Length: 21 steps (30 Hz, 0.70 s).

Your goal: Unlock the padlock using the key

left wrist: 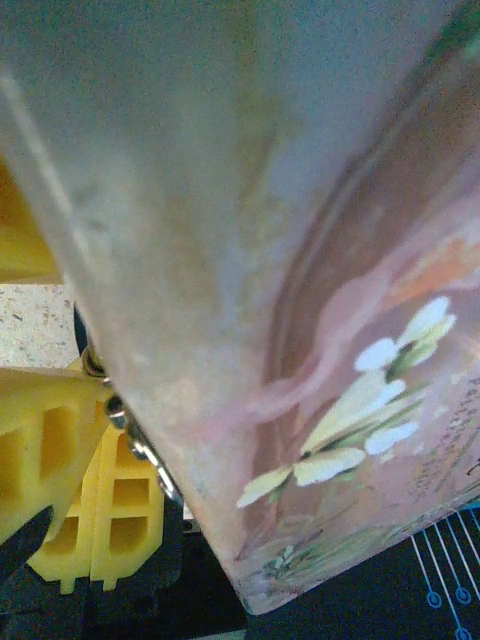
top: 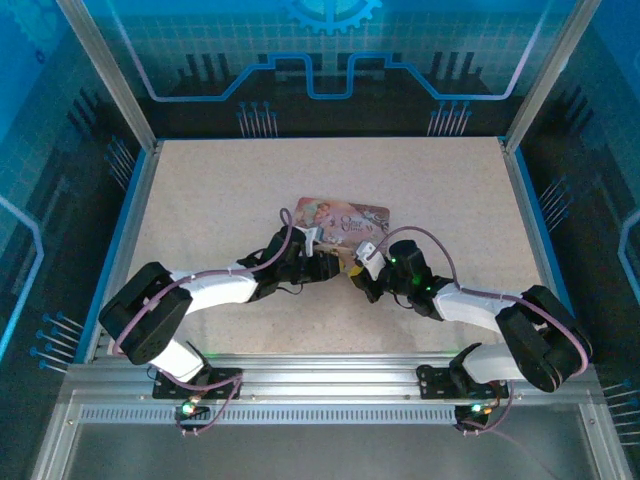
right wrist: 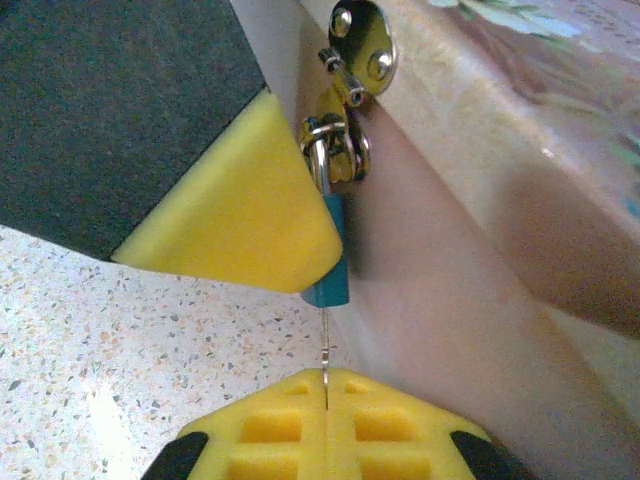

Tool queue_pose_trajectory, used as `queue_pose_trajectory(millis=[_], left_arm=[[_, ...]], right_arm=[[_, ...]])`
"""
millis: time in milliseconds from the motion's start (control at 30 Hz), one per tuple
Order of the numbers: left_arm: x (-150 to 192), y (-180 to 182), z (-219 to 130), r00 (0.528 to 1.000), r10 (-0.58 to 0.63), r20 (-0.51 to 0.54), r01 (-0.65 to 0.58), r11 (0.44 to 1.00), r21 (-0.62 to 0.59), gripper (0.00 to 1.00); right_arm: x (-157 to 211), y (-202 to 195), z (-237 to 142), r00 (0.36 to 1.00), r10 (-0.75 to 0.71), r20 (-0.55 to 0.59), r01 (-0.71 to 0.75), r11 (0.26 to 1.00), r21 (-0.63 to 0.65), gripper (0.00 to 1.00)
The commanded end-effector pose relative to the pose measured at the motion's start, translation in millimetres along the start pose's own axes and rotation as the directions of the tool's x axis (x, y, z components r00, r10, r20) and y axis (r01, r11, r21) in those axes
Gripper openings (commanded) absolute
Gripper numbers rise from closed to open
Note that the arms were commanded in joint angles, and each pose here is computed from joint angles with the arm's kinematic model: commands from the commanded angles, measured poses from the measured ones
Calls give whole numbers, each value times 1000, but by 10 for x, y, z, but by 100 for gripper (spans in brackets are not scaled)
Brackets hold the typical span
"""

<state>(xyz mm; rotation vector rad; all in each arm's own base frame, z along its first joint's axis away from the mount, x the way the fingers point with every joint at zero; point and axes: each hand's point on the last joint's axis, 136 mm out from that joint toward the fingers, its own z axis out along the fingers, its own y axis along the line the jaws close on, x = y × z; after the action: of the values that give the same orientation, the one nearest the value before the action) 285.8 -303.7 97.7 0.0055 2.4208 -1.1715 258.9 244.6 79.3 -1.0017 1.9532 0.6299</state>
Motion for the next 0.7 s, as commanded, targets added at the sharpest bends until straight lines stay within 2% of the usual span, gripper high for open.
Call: queue_pose_trajectory(millis=[0, 667], left_arm=[[-193, -339, -127, 999, 18, 33, -21, 995, 101, 22], [-230, -307, -143, 1000, 5, 28, -8, 995, 98, 22]], right_arm=[[-123, 46, -1, 999, -19, 33, 19, 1000, -14, 0], [-132, 47, 19, 999, -27, 33, 27, 1000, 9, 0]])
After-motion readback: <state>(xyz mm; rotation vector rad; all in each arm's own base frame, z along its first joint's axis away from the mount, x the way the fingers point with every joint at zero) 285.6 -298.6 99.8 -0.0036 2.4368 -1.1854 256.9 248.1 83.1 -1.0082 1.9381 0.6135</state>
